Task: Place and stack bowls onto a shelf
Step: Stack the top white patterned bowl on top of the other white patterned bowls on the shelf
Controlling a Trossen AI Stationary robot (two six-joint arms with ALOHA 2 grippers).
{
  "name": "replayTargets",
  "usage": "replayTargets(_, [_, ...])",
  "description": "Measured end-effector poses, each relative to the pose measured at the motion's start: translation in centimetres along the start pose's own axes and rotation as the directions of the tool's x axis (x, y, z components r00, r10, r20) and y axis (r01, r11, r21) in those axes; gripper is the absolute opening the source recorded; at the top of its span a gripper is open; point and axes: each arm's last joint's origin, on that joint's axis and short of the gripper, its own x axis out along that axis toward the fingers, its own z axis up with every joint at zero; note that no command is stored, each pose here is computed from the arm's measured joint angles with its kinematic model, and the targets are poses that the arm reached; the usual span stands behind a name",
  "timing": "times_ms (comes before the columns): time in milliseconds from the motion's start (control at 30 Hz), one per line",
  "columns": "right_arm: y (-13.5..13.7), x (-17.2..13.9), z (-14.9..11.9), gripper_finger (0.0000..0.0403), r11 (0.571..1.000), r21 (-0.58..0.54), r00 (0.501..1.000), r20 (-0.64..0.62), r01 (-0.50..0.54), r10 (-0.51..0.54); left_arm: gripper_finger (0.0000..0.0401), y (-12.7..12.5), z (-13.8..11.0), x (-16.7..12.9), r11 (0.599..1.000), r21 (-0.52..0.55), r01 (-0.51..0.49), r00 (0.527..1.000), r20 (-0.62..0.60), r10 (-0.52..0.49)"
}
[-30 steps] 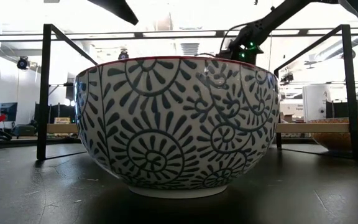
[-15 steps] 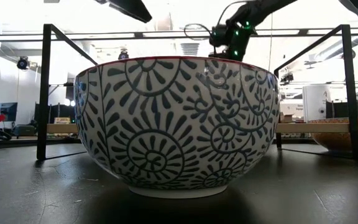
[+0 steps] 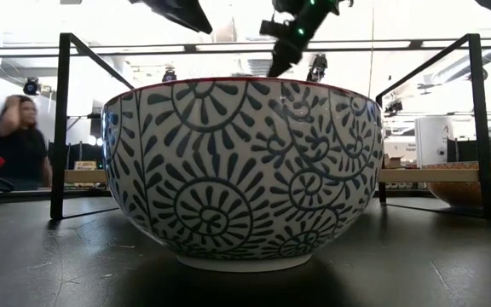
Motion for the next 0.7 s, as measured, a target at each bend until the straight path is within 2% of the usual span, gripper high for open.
replayTargets(200, [1.6, -0.7, 2.9, 0.0008, 0.997, -0.067, 0.988, 0.152, 0.042, -0.031, 0.0151, 0.5, 0.7, 0.9, 0.998, -0.061, -0.032, 0.999, 0.022, 0.033])
replayTargets(333, [2.6, -0.9, 4.0, 0.0008, 0.992, -0.113, 0.978, 0.205, 0.055, -0.031, 0.0151, 1.1, 0.8, 1.2, 0.986, -0.077, -0.149, 0.988, 0.03, 0.152])
replayTargets(500, [3.2, -1.1, 4.8, 0.0008, 0.98, -0.166, 0.971, 0.228, 0.111, -0.071, 0.0151, 1.6, 0.9, 1.1, 0.948, -0.089, -0.306, 0.95, 0.044, 0.311])
replayTargets(700, [3.2, -1.4, 5.7, 0.0008, 0.961, -0.199, 0.95, 0.285, 0.19, -0.129, 0.0151, 1.8, 0.9, 1.3, 0.936, -0.091, -0.34, 0.937, 0.043, 0.345])
